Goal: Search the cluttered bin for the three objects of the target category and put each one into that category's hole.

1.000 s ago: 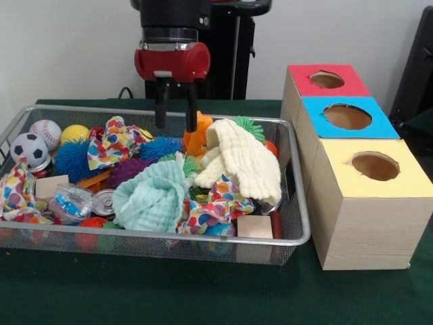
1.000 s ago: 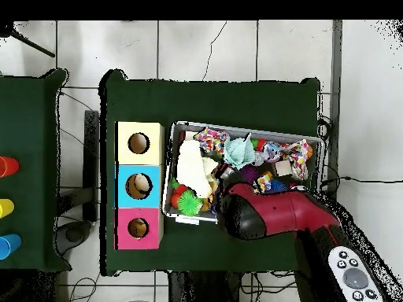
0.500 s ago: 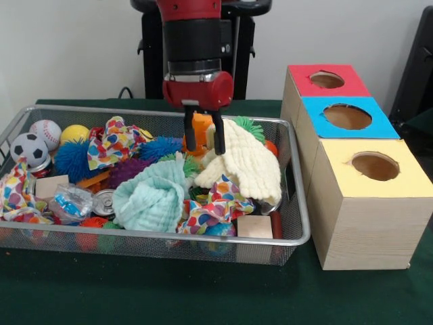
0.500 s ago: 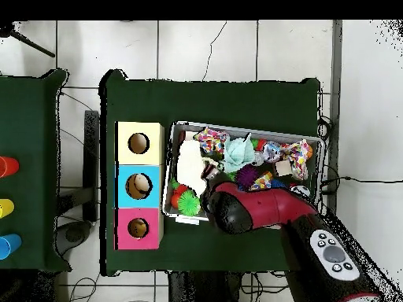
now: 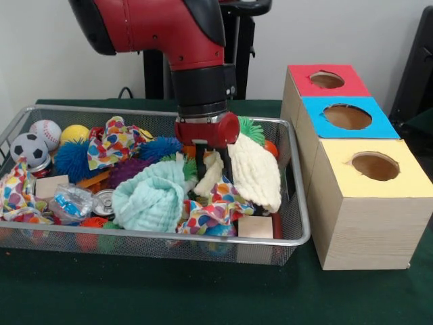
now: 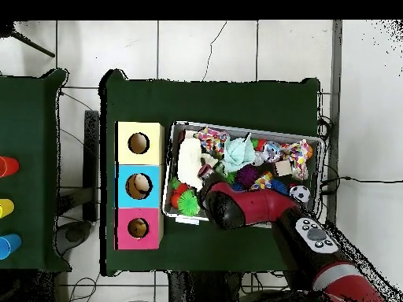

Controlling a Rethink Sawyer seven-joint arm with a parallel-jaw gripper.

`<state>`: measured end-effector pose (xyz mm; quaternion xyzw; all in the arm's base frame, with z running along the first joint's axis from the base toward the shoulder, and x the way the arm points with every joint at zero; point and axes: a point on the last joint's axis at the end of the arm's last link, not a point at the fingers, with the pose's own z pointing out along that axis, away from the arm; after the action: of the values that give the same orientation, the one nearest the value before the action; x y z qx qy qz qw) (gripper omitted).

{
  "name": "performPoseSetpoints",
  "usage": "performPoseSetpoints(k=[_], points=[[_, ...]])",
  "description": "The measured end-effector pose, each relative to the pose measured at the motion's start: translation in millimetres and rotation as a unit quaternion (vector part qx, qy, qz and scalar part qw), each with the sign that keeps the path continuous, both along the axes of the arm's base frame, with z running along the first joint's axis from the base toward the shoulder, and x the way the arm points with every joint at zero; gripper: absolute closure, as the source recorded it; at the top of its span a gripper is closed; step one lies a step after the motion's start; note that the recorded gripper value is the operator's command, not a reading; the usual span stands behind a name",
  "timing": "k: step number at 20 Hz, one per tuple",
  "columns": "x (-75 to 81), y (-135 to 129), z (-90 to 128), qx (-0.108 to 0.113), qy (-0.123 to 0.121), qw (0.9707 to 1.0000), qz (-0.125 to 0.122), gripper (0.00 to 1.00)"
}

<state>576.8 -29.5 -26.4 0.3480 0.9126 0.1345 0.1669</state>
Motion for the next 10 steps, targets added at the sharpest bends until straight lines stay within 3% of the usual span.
performPoseSetpoints(k=[4,7,10], points=[[8.3,-9,-13,-0.006,-0.026,0.9996,-0.009,0.0],[5.7,-14,-30,-0.015,-0.027,0.9994,-0.013,0.0],[13.8,-9,-31,-0.034,-0.033,0.9989,-0.002,0.0]])
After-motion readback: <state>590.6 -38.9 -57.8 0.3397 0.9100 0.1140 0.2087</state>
